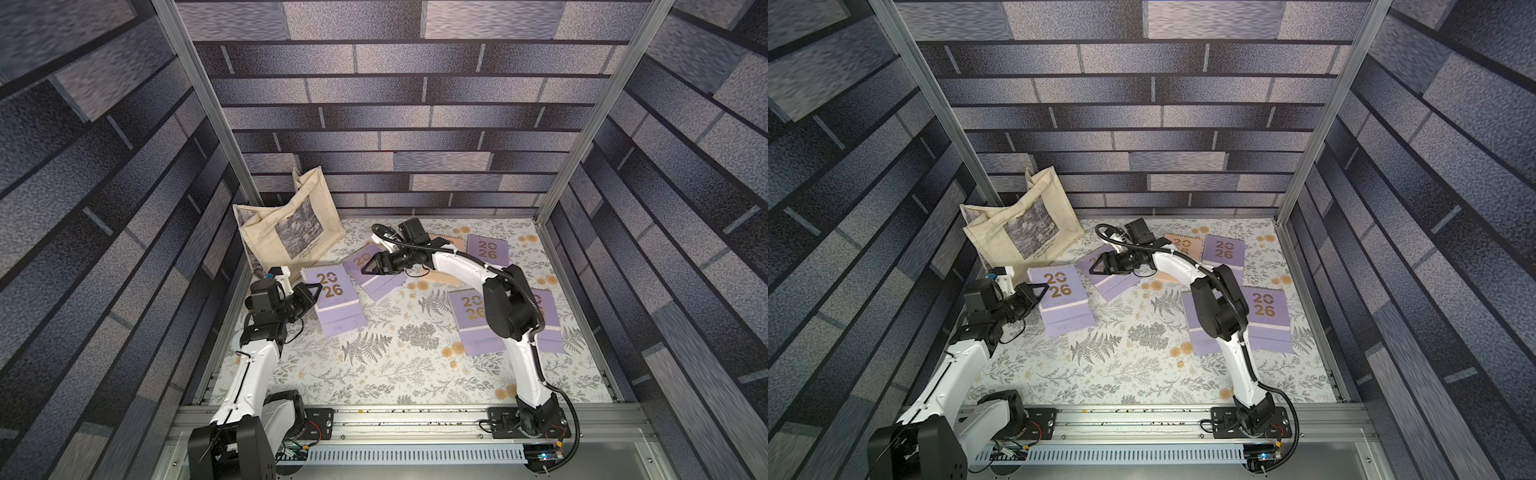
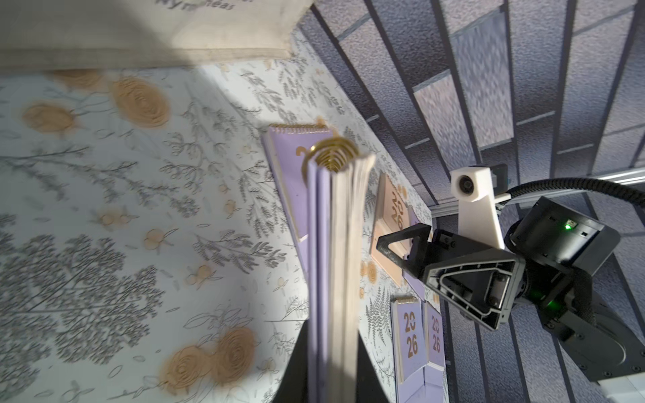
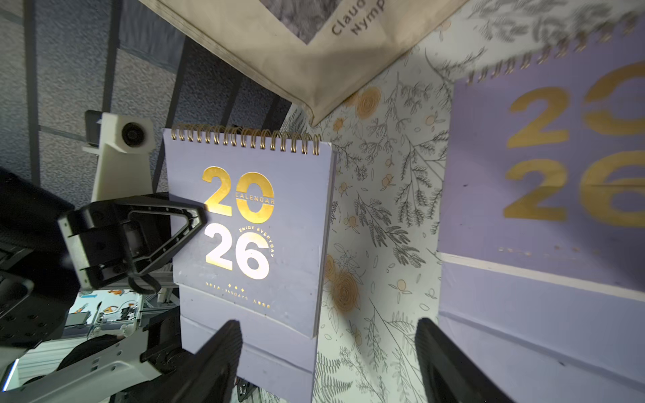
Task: Stack the calendars
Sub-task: Pick up the calendar at the center of the board, then place the calendar at the center of the board.
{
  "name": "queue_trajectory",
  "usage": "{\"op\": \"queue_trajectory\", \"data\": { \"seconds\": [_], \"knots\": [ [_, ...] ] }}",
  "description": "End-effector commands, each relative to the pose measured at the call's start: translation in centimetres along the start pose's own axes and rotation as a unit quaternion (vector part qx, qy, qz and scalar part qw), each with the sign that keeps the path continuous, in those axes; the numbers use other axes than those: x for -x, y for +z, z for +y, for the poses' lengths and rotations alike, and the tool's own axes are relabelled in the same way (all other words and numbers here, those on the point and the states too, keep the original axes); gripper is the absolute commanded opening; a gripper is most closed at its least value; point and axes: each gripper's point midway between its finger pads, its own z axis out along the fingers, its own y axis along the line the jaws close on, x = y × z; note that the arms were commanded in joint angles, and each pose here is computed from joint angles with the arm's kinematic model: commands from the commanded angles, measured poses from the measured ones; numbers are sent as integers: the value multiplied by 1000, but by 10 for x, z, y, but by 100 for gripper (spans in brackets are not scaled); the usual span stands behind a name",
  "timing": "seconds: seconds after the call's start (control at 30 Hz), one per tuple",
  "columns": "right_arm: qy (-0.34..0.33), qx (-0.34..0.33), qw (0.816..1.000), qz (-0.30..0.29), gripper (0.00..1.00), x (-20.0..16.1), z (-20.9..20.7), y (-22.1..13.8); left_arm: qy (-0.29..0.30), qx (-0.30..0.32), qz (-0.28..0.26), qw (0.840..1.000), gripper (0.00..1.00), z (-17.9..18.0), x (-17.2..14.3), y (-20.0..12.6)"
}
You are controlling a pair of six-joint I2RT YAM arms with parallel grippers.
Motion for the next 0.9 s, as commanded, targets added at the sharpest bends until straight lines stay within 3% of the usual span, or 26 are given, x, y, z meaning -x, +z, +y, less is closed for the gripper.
{"op": "queue_trajectory", "data": {
  "seconds": [0.0, 0.13, 0.23, 0.4, 0.73, 0.87],
  "knots": [
    [-29, 32, 999, -15, 82, -1, 18, -27, 68, -84, 33, 994, 0, -52, 2, 6],
    [-51, 46, 997, -39, 82, -3, 35, -67, 102, -131, 62, 984, 0, -86, 0, 16],
    [-68, 17, 995, -72, 90, -13, 31, -99, 120, -167, 80, 975, 0, -105, 1, 22],
    [-47, 47, 989, -130, 87, -30, 27, -160, 134, -230, 129, 955, 0, -134, -9, 30],
    [-85, 126, 979, -137, 84, -55, 50, -168, 154, -314, 182, 919, 0, -181, -38, 34],
    [-86, 125, 978, -146, 84, -57, 50, -168, 155, -327, 170, 917, 0, -189, -36, 33]
  ]
}}
